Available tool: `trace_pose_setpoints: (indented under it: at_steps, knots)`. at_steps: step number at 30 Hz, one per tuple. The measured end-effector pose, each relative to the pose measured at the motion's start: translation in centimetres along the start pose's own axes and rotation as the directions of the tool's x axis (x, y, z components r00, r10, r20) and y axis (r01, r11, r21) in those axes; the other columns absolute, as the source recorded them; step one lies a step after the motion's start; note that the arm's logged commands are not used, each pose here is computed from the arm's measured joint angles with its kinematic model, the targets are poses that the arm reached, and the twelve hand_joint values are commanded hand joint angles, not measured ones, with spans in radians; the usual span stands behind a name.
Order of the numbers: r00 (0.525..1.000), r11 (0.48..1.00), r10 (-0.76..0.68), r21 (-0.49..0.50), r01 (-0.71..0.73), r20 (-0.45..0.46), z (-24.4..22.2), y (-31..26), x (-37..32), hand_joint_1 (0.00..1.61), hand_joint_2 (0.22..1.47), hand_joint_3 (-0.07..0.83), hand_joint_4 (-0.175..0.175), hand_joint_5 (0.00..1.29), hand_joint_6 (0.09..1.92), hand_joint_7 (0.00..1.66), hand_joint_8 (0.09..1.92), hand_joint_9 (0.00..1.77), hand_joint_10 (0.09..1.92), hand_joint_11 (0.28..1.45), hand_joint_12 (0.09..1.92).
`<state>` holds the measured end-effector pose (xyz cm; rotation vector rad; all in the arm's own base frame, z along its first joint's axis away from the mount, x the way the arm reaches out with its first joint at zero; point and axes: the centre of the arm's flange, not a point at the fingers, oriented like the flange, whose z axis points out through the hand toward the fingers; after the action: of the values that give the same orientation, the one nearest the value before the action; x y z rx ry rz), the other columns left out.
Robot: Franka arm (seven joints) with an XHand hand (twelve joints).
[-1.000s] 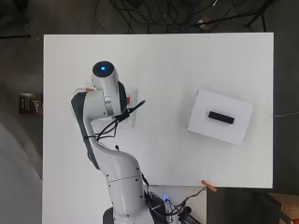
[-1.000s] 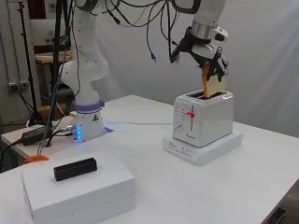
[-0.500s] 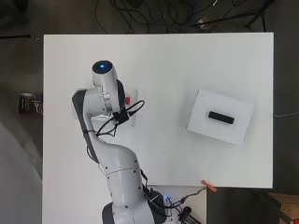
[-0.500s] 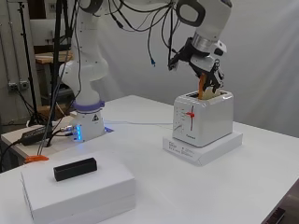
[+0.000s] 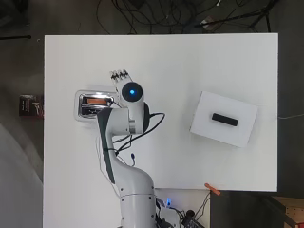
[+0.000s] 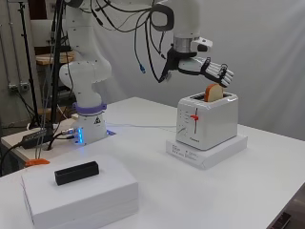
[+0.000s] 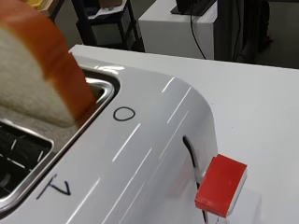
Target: Teleoperate dual arm-hand system to toast a bread
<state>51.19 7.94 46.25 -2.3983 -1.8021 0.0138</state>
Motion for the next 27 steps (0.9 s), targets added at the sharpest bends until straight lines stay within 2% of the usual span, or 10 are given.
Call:
trace_pose_setpoints:
  at_steps: [4, 7, 11, 13, 18, 19, 21, 22, 24, 27]
  knots:
    - [0.997, 0.997, 0.071, -0.009, -0.071, -0.035, 0.1, 0.8, -1.5, 0.08, 1.15, 0.004, -0.083, 0.21, 0.09, 0.29, 0.09, 0.35, 0.09, 0.38, 0.09]
    - [0.989, 0.989, 0.146, -0.024, -0.147, -0.030, 0.6, 2.2, -4.7, 0.05, 1.11, -0.009, -0.051, 0.18, 0.09, 0.24, 0.09, 0.31, 0.09, 0.38, 0.09]
    - [0.976, 0.975, 0.218, -0.049, -0.217, 0.022, 2.0, 2.2, -6.2, 0.00, 1.08, -0.012, 0.023, 0.20, 0.09, 0.21, 0.09, 0.30, 0.09, 0.42, 0.09]
    - [0.968, 0.970, 0.234, -0.082, -0.227, 0.087, 2.3, 2.0, -6.5, 0.00, 1.08, -0.008, -0.003, 0.21, 0.09, 0.22, 0.09, 0.32, 0.09, 0.43, 0.09]
    - [0.944, 0.946, 0.305, -0.157, -0.284, 0.129, 0.2, 2.6, -11.0, 0.09, 1.07, 0.000, -0.089, 0.20, 0.09, 0.60, 0.09, 0.79, 0.09, 0.55, 0.09]
    - [0.937, 0.935, 0.331, -0.172, -0.310, 0.111, -0.9, 2.5, -12.5, 0.12, 1.09, -0.012, -0.106, 0.21, 0.09, 0.82, 0.09, 0.96, 0.27, 0.63, 0.26]
    - [0.931, 0.920, 0.359, -0.193, -0.340, 0.070, -2.5, 2.2, -14.6, 0.19, 1.12, -0.009, -0.125, 0.24, 0.09, 0.99, 0.80, 1.10, 1.13, 0.67, 1.18]
    - [0.932, 0.918, 0.360, -0.198, -0.344, 0.046, -3.1, 2.0, -15.1, 0.20, 1.13, -0.005, -0.128, 0.25, 0.09, 0.99, 1.05, 1.12, 1.38, 0.66, 1.45]
    - [0.940, 0.923, 0.340, -0.194, -0.333, 0.004, -3.6, 1.7, -15.2, 0.23, 1.13, -0.001, -0.129, 0.26, 0.09, 0.97, 1.29, 1.12, 1.60, 0.66, 1.70]
    - [0.956, 0.946, 0.286, -0.140, -0.291, -0.060, -2.0, 2.2, -14.4, 0.25, 1.13, 0.000, -0.127, 0.26, 0.09, 0.98, 1.45, 1.14, 1.72, 0.70, 1.86]
